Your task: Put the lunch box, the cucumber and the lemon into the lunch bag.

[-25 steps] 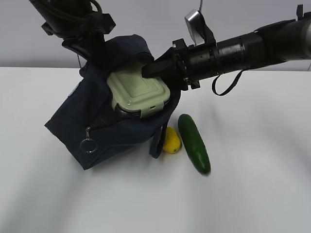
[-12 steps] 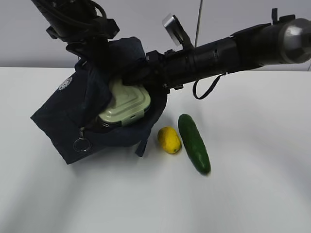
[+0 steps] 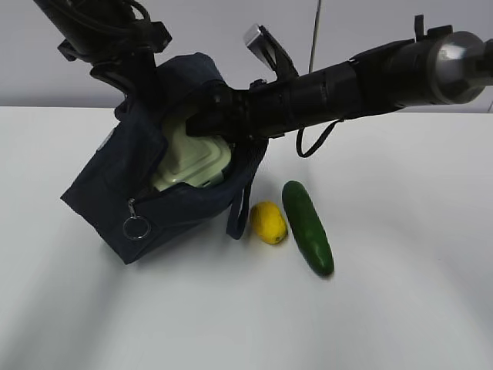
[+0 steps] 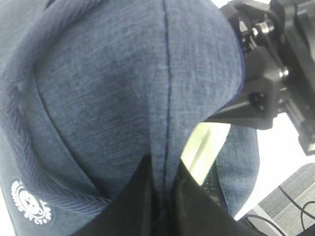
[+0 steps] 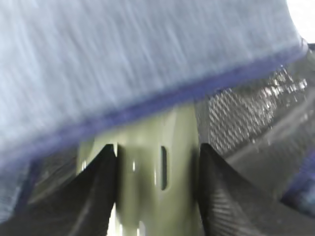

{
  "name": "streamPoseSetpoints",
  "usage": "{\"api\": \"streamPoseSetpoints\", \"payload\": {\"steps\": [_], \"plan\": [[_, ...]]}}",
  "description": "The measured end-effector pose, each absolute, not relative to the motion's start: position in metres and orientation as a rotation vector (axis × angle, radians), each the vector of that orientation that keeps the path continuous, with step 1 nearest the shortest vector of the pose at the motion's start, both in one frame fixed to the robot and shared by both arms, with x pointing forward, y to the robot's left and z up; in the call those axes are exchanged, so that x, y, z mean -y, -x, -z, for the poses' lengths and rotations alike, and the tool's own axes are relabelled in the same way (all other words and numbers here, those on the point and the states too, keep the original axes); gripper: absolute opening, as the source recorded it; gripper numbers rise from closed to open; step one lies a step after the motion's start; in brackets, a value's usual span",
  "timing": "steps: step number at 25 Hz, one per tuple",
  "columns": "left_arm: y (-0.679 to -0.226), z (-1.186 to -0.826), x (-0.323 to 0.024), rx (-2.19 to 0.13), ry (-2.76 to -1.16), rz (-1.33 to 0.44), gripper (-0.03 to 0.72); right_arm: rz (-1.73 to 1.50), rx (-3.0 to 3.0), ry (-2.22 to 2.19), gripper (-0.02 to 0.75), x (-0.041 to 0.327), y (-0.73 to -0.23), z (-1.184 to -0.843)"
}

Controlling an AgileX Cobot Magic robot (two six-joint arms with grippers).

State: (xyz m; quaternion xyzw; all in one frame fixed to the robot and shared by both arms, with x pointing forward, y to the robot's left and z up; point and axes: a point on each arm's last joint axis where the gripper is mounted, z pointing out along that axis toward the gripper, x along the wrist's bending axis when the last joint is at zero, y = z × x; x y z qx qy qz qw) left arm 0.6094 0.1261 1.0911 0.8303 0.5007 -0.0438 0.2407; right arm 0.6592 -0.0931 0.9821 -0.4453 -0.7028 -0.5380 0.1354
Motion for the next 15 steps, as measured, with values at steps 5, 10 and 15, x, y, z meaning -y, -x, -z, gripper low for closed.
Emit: {"api": "streamPoseSetpoints", "payload": {"steps": [5,10,15], "plan": [[-0.610,-1.091,-0.128,-1.370,-2.265,0.125,0.012,1.573,2.075,1.311,0.364,0.081,-0.658,-0.977],[-0.615,-1.079,-0.126,-1.388,-2.277,0.158,0.012,1.533,2.067,1.325,0.363,0.074,-0.663,-0.956],[-0.618,-1.073,-0.124,-1.387,-2.278,0.183,0.012,1.505,2.060,1.338,0.363,0.072,-0.665,-0.941]]}}
